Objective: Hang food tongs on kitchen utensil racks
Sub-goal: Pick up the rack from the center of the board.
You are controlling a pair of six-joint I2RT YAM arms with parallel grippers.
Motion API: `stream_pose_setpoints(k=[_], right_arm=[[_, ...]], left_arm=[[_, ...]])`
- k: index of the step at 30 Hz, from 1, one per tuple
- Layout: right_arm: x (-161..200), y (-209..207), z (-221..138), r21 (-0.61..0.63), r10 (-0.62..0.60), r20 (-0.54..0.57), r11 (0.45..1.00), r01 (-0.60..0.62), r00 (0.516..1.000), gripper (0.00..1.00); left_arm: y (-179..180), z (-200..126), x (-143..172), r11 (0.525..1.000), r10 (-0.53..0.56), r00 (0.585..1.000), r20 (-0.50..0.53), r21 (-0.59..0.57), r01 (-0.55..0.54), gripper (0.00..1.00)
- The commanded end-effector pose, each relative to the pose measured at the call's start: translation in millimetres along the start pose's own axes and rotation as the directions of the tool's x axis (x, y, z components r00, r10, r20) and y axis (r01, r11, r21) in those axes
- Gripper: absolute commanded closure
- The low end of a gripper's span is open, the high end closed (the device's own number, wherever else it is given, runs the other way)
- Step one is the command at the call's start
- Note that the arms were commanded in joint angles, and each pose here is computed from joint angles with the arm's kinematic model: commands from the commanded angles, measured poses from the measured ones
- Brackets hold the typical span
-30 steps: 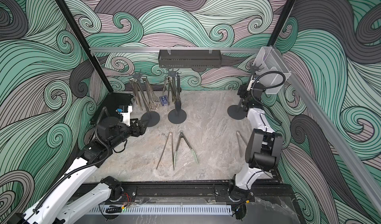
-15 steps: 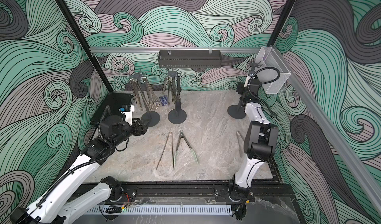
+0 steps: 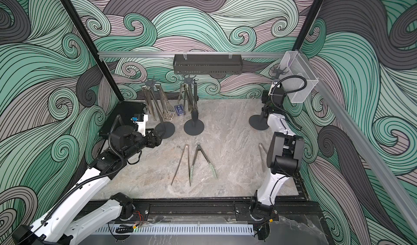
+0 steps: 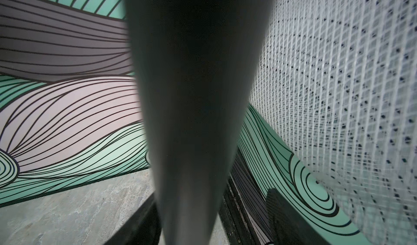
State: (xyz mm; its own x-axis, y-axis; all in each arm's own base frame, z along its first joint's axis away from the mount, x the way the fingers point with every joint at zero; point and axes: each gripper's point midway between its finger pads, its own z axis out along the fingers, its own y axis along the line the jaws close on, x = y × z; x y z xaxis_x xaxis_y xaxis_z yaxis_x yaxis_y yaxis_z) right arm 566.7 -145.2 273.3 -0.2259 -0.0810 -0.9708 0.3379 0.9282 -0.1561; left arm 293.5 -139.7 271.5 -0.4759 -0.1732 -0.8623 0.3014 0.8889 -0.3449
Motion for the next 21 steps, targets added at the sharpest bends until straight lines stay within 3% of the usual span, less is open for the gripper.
stream_pose_setpoints(k=[1,6,11,13,21], right_arm=[[-12.2,3.9,3.2,-0.007,0.005,0.054,1.000,-0.005,0.999,0.40],[-9.7,7.1,1.0,-0.025,0.000,0.058,1.000,0.002,0.998,0.71],[-7.0,11.8,-4.2,-0.053,-0.006,0.055,0.999,0.009,0.998,0.85],[-10.0,14.7,-8.4,-0.070,-0.006,0.063,0.997,0.011,0.998,1.00],[-50.6,40.8,-53.5,-0.206,0.024,0.144,0.979,0.006,0.989,1.00]], left_arm=[[-1.9,0.0,-7.9,1.000,0.009,1.000,0.026,0.008,-0.009,0.26],[-1.3,1.3,-7.4,1.000,0.009,1.000,0.024,0.006,-0.009,0.27],[-1.1,0.1,-7.1,1.000,0.011,1.000,0.023,0.005,-0.011,0.27],[-0.7,-1.3,-6.6,1.000,0.010,1.000,0.022,0.003,-0.010,0.28],[3.1,-10.1,-1.9,1.000,0.010,1.000,0.014,-0.016,-0.010,0.28]])
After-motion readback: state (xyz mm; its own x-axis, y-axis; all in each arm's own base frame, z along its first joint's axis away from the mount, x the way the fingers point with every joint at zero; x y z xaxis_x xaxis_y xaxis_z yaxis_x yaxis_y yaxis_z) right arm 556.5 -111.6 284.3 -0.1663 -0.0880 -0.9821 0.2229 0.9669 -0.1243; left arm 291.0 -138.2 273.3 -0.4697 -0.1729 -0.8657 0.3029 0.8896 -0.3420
